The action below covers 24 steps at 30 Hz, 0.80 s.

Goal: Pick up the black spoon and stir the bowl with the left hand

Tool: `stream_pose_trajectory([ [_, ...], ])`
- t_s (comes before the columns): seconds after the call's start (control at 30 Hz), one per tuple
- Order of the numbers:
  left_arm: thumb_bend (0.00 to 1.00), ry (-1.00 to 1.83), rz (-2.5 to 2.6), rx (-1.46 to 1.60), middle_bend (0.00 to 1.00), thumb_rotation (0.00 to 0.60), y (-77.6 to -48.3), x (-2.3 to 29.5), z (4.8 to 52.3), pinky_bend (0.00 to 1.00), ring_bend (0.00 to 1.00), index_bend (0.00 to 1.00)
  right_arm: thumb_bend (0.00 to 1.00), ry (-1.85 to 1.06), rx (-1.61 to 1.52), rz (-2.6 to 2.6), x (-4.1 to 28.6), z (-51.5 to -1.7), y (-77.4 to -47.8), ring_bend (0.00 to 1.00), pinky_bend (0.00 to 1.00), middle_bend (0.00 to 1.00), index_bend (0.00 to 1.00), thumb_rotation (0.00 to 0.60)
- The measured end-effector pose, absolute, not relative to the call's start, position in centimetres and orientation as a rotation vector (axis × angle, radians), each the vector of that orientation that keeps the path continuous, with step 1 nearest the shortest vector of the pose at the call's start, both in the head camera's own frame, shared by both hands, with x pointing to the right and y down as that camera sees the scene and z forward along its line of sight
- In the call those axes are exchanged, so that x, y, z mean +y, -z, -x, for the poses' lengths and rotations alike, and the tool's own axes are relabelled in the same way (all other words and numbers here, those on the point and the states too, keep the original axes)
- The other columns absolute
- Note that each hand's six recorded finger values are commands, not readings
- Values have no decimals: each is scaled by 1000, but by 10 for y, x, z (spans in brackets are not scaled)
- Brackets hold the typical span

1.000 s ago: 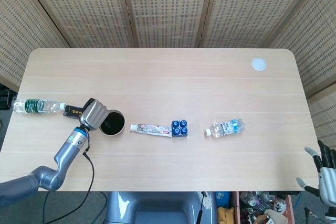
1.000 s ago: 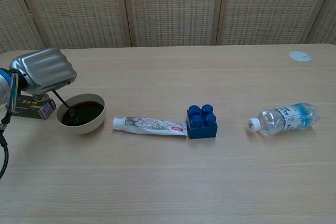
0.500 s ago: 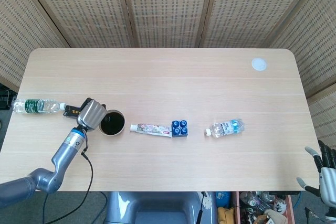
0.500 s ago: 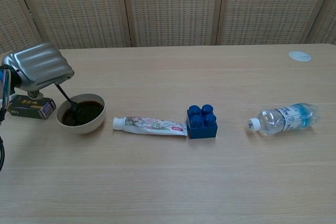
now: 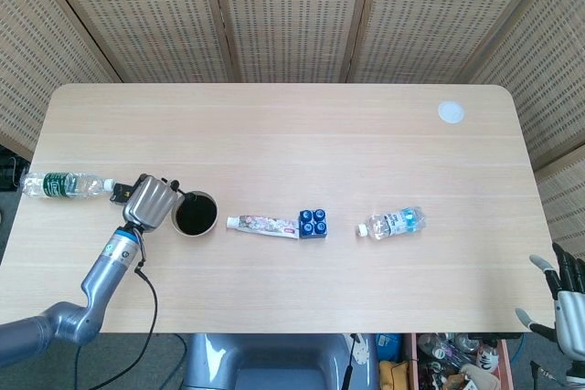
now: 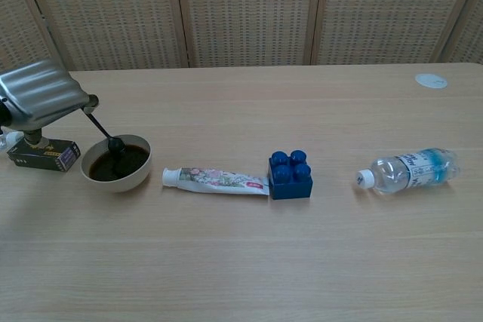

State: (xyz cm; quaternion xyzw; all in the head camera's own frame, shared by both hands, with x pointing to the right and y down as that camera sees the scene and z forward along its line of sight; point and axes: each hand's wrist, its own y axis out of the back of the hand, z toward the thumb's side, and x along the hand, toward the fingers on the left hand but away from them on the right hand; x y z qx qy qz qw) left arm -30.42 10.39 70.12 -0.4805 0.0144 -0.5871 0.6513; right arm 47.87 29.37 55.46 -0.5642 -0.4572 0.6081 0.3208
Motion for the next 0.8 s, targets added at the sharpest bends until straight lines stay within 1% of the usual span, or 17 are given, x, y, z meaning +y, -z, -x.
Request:
stream_pose_trajectory([
  [0.23,139,1380,1206,115,882,600,-697,108,310,776,802,290,189,-1590,-1199,1486,293,-477,-554,0,0,78,222,600],
  [0.53,138,1438,1396,251,853,600,-696,112,319,776,772,285,189,-1590,-1198,1487,293,-477,-554,0,0,78,221,600],
  [0.63,137,1454,1449,281,805,600,-696,114,324,775,731,259,189,-1591,-1197,1489,293,-477,-555,0,0,78,221,600],
  [0.73,137,1464,1492,308,719,600,-694,115,327,768,663,195,189,-1590,-1197,1489,293,-477,-555,0,0,78,222,600],
  [0.8,137,1462,1518,334,641,600,-692,116,328,757,602,142,189,-1590,-1197,1488,293,-477,-554,0,0,78,222,600],
])
